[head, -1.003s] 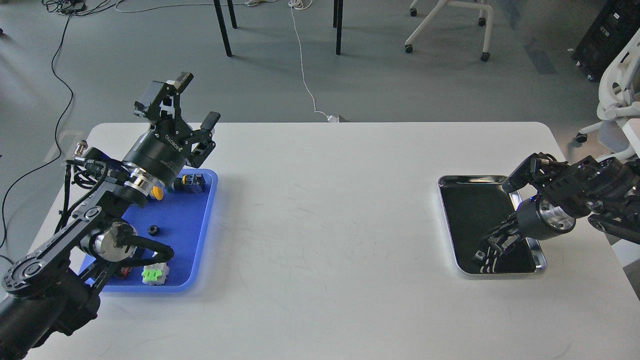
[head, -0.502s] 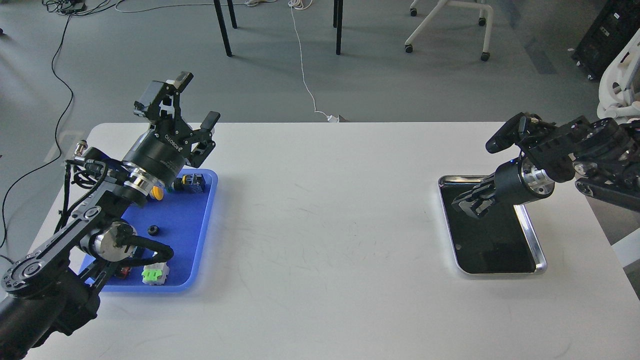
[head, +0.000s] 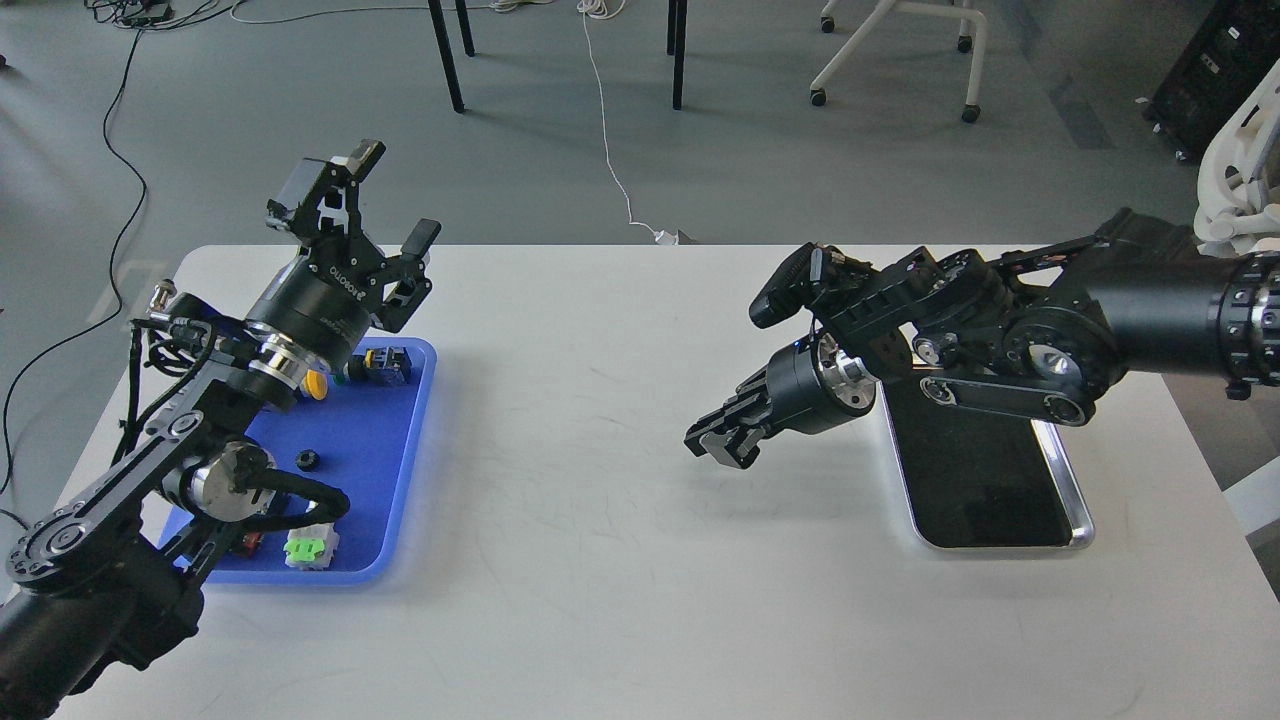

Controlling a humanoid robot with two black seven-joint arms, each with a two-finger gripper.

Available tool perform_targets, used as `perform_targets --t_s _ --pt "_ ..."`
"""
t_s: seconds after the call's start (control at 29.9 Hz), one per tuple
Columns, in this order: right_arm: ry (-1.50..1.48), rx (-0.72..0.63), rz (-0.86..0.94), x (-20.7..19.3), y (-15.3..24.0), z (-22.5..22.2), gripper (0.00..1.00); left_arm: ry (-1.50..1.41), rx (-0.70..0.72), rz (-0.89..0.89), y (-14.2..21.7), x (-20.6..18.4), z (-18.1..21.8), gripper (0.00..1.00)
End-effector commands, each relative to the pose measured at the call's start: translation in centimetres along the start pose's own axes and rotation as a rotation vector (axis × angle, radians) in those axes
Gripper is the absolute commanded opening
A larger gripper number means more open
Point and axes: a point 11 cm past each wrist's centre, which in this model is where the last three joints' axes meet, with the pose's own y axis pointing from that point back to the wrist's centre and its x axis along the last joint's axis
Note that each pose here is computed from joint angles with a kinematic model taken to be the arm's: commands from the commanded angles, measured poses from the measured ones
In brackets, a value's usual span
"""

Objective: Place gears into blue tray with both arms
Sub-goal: 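Carry the black piece toward the table centre and release it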

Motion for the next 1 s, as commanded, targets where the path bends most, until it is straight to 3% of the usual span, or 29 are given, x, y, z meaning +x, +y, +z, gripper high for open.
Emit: perform_targets --t_s 0.0,0.47,0.54,0.6,0.67,0.87,0.97 --pt "0.019 0.025 0.004 -0.5 -2.4 -1.0 0.18 0.0 -0.002 0.002 0.0 0.1 0.0 0.98" --pt "-0.004 0.063 0.044 -2.8 -4.5 -1.8 0.26 0.002 0.001 0.005 0.2 0.1 -0.1 0.98" --pt "-0.004 0.062 0.046 -2.8 -4.5 -1.7 0.36 0.003 0.003 0.006 0.2 0.1 -0.1 0.98" --pt "-0.021 0.063 0.054 -2.7 -4.5 -1.7 0.6 0.003 0.002 0.006 0.2 0.1 -0.1 0.98" --pt "-0.054 0.063 0.069 -2.5 -4.4 -1.7 0.73 0.003 0.002 0.006 0.2 0.1 -0.1 0.98" --pt "-0.11 0.057 0.11 -1.9 -3.9 -1.2 0.92 0.001 0.002 0.006 0.3 0.2 -0.1 0.98" --pt "-0.167 0.037 0.168 -1.2 -2.6 -0.1 0.95 0.001 0.002 0.006 0.3 0.2 -0.1 0.98"
